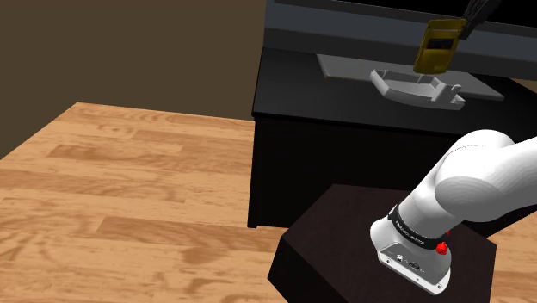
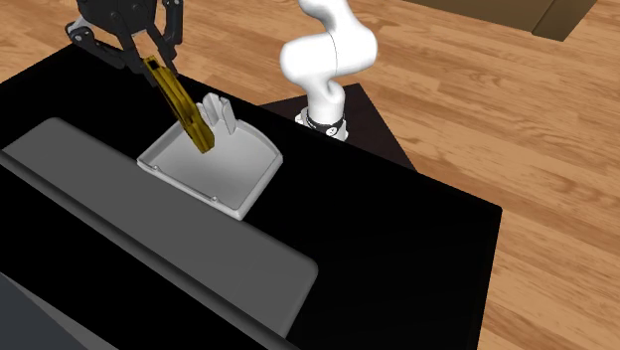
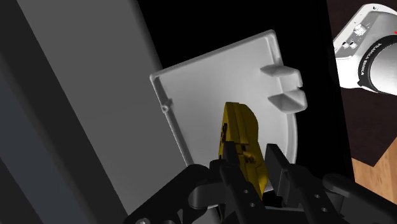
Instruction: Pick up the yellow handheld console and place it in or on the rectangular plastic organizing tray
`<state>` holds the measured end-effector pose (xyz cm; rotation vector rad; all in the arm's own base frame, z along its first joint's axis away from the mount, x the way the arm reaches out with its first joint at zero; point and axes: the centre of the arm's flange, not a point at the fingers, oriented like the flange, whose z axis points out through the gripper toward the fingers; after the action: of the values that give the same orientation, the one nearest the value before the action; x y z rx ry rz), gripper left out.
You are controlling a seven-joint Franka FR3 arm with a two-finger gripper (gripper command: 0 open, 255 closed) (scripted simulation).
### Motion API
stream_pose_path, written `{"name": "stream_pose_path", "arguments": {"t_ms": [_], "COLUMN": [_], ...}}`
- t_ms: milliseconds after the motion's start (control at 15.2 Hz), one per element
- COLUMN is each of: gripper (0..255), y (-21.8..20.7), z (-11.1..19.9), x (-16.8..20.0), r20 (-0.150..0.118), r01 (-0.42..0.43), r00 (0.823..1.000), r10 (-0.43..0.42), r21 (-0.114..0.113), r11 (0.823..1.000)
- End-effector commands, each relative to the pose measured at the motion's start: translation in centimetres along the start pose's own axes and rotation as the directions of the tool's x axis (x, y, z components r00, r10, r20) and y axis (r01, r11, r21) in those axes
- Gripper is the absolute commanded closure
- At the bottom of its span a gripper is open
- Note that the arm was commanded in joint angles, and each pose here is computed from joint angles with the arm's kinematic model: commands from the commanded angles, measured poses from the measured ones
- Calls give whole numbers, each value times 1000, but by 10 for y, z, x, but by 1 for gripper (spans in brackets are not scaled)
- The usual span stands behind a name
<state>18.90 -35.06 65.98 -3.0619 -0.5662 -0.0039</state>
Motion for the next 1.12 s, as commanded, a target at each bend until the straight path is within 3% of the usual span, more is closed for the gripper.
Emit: {"name": "stream_pose_path", "arguments": {"t_ms": [0,330,396,726,990,1056], "gripper": [255,255,0,0,0,0], "y": [0,0,0,0,0,0], "z": [2,2,2,2,-48,-48], "x": [-1,-1,-1,-1,-1,-1], "r20": [0,0,0,0,0,0], "r01": [0,0,0,0,0,0], "r00": [1000,1000,1000,1000,1000,1000], "r10": [0,0,0,0,0,0], "r21": [-1,-1,-1,-1,-1,-1], "r11": [1000,1000,1000,1000,1000,1000]}}
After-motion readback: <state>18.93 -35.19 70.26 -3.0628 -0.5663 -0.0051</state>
